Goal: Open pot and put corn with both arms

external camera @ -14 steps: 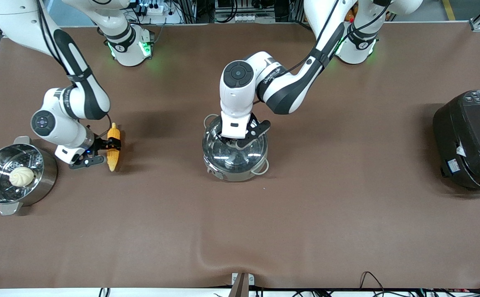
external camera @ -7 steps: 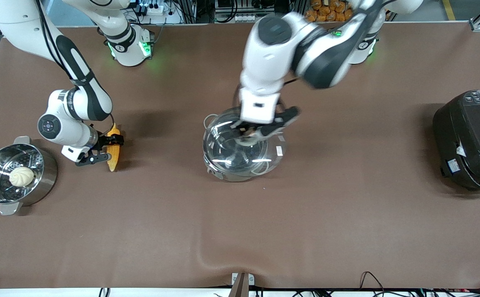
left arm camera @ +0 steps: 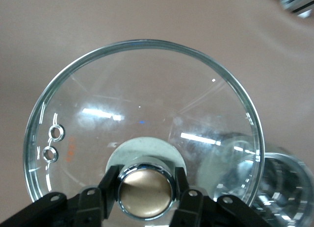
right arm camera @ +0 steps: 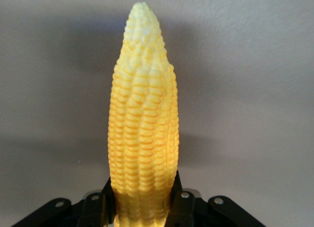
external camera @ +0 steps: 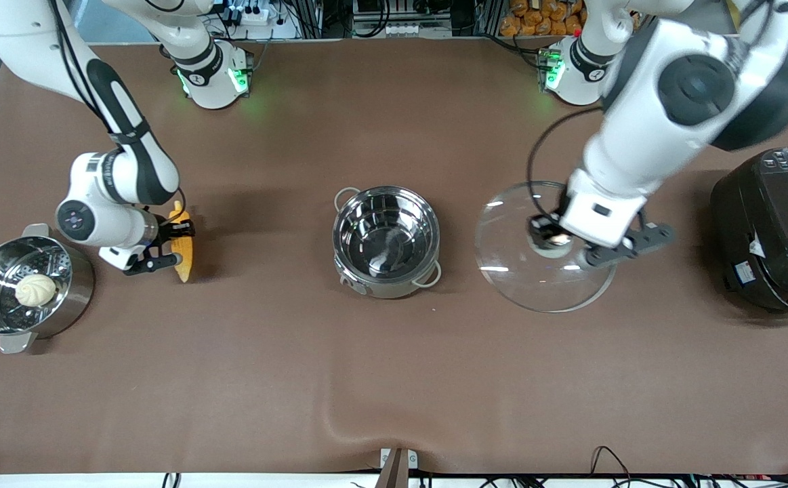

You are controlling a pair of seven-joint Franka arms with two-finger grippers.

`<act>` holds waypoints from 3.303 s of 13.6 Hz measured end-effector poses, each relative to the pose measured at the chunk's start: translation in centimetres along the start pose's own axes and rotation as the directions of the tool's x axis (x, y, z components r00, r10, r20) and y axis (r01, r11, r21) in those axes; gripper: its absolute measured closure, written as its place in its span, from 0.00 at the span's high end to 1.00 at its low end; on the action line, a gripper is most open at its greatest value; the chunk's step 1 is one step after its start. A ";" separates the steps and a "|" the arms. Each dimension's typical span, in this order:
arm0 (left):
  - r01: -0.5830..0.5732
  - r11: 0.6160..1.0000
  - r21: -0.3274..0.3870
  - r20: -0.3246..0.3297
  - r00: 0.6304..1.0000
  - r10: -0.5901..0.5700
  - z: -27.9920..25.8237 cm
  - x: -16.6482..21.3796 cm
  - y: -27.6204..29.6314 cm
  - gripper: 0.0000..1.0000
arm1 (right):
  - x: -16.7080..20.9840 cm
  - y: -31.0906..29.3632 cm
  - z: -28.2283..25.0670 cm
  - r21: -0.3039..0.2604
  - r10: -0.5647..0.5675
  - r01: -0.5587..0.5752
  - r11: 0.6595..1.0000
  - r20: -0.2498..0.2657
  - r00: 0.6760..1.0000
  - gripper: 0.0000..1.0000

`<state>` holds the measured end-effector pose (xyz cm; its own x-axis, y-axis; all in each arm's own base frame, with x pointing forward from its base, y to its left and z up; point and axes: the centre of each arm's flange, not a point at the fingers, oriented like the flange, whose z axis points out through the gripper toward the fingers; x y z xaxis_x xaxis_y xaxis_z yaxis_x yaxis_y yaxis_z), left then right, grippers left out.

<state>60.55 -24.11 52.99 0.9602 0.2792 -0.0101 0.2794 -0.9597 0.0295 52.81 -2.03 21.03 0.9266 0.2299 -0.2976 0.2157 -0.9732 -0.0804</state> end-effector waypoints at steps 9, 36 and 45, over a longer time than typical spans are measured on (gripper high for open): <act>-0.005 1.000 0.008 -0.002 1.000 0.005 16.8 1.4 -9.4 0.51 | 5.6 -23.0 -17.8 0.101 0.071 -0.062 0.993 -0.084 0.994 0.35; -0.153 0.988 0.039 -0.018 0.988 0.153 -3.6 -0.8 -15.9 1.00 | 5.5 -35.7 -24.2 0.145 0.265 -0.242 0.959 -0.169 0.949 1.00; -0.204 0.978 0.044 0.009 0.979 0.204 -5.4 -1.1 -15.0 1.00 | -2.9 -15.4 -32.1 -0.008 0.279 -0.297 0.955 -0.324 0.904 1.00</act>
<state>55.29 -9.89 57.94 0.9969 0.0773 -0.0127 0.0771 -0.9969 -0.0130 56.72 11.93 53.65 0.9976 -0.0666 0.0165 -0.0669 -0.9976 0.0188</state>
